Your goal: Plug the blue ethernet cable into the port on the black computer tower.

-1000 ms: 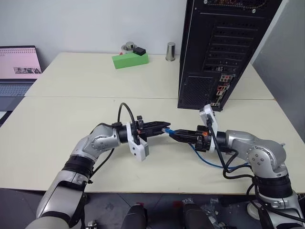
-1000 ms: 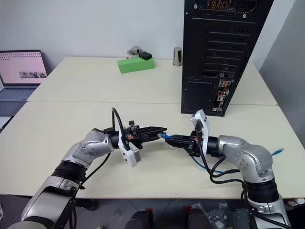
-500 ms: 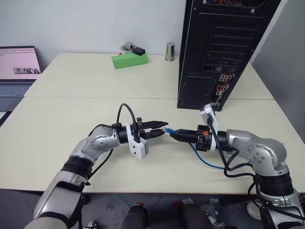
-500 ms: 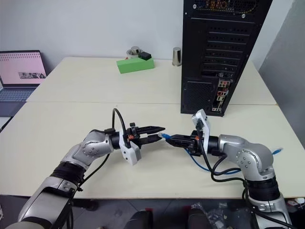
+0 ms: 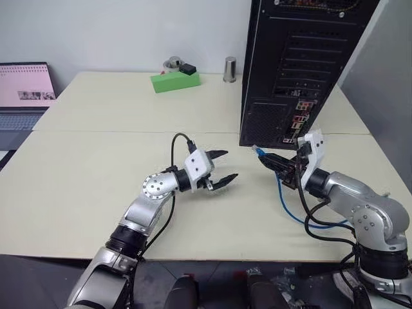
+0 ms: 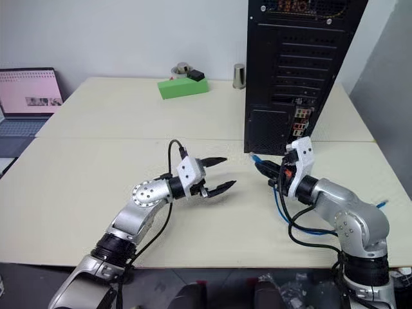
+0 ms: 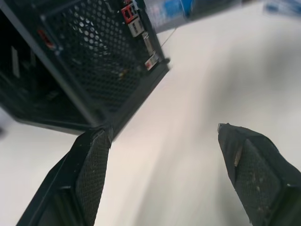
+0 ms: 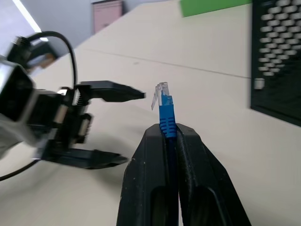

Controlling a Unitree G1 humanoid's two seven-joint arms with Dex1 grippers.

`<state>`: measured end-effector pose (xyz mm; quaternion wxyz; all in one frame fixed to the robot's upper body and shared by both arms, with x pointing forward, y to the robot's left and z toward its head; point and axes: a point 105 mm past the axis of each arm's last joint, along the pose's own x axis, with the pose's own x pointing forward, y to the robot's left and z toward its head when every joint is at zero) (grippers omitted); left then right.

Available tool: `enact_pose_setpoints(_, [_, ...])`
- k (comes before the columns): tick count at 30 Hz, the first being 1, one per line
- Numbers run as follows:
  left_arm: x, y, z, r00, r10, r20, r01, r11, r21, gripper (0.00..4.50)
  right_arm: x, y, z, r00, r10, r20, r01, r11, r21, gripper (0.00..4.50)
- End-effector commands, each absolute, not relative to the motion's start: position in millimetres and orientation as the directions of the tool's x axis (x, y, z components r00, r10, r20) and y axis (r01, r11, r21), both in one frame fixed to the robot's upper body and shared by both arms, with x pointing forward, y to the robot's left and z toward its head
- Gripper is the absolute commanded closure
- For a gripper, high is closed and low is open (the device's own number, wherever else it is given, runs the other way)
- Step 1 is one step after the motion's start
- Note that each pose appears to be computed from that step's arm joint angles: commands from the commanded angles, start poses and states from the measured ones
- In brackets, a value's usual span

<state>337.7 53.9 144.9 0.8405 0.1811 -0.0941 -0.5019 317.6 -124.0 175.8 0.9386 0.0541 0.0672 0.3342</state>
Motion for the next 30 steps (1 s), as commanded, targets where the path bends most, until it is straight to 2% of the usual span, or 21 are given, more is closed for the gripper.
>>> enact_pose_setpoints(1, [344.4, 40.5, 168.0, 0.546, -0.838, 0.016, 0.788, 0.52, 0.33, 0.8, 336.6, -148.1, 192.0, 0.926, 0.378, -0.023, -0.376, 0.925, 0.055, 4.5])
enact_pose_setpoints(5, [355.2, 26.0, 179.5, 0.598, -0.802, 0.012, 0.763, 0.574, 0.298, 0.8, 352.8, -160.3, 200.4, 0.98, 0.198, -0.009, -0.198, 0.98, 0.036, 4.5])
enact_pose_setpoints(12, [357.2, 3.6, 192.3, 0.601, -0.799, 0.013, 0.746, 0.567, 0.348, 0.8, 371.9, -171.7, 210.6, 0.997, 0.08, -0.007, -0.08, 0.996, 0.027, 4.5])
enact_pose_setpoints(30, [359.0, -4.5, 206.1, 0.63, -0.774, 0.062, 0.713, 0.608, 0.349, 0.8, 385.1, -184.2, 216.7, 1.0, 0.0, 0.006, 0.0, 0.995, 0.102, 4.5])
